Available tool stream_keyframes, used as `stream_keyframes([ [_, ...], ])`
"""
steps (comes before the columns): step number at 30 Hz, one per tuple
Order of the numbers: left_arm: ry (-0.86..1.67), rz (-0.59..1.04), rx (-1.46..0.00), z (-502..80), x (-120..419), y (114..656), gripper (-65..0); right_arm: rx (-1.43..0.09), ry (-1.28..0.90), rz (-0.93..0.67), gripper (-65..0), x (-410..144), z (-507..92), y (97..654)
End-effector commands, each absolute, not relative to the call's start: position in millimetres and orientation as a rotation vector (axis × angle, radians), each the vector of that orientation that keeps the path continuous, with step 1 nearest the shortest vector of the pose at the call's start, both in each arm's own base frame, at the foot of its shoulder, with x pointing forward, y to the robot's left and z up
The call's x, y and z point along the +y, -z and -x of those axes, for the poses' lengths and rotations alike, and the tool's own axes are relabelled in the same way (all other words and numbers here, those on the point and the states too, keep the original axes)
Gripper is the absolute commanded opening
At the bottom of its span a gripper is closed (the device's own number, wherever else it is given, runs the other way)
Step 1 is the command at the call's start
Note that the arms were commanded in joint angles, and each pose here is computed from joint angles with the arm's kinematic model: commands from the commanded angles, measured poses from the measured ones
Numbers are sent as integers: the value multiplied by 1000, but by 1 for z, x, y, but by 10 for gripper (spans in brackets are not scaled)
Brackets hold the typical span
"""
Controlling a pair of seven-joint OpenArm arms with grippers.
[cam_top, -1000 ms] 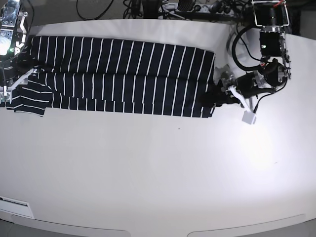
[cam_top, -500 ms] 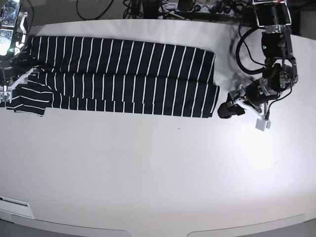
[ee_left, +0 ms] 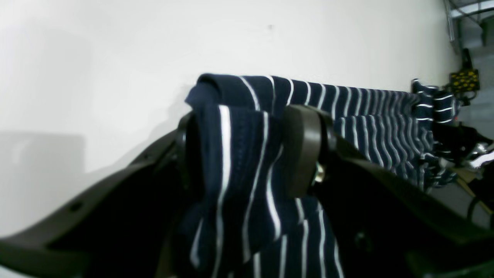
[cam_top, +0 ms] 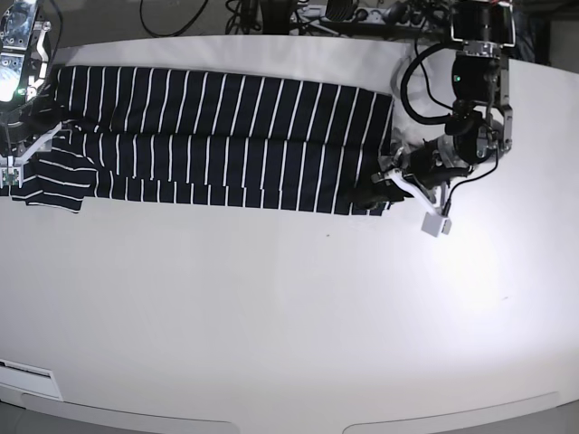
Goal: Fold the T-shirt properly
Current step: 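Grasp the strip's hem end with the left gripper, then fold the hem end over toward the right gripper with the left gripper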
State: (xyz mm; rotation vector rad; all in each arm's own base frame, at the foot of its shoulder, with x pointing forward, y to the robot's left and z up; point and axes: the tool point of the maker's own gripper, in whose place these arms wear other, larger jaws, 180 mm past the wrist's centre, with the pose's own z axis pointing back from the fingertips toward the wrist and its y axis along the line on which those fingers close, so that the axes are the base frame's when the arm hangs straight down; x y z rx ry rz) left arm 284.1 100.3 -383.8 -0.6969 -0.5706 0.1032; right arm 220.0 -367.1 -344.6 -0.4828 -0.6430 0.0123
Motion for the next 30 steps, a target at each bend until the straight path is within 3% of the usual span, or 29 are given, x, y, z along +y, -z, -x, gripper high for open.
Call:
stream_keyframes([
  [1, -80, 652, -447, -259, 99, 405, -329, -681, -26, 518, -305, -374, -227, 330],
  [12, -101, 677, -450, -252, 86, 410, -343, -677, -25, 518, -305, -374, -226, 330],
  [14, -98, 666, -454, -254, 87, 410, -401, -678, -25, 518, -305, -374, -226, 330],
  [17, -92, 653, -462, -256, 89, 410, -600, -678, -25, 518, -305, -374, -226, 330],
  [18, -92, 652, -470, -258, 89, 409, -621, -679, -25, 518, -305, -374, -226, 330],
  [23, -116, 614, -522, -273, 107, 402, -621, -697, -29, 516, -305, -372, -229, 326],
  [30, -193, 568, -661, -307, 155, 375, -638, -833, -35, 551, -305, -362, -247, 285],
])
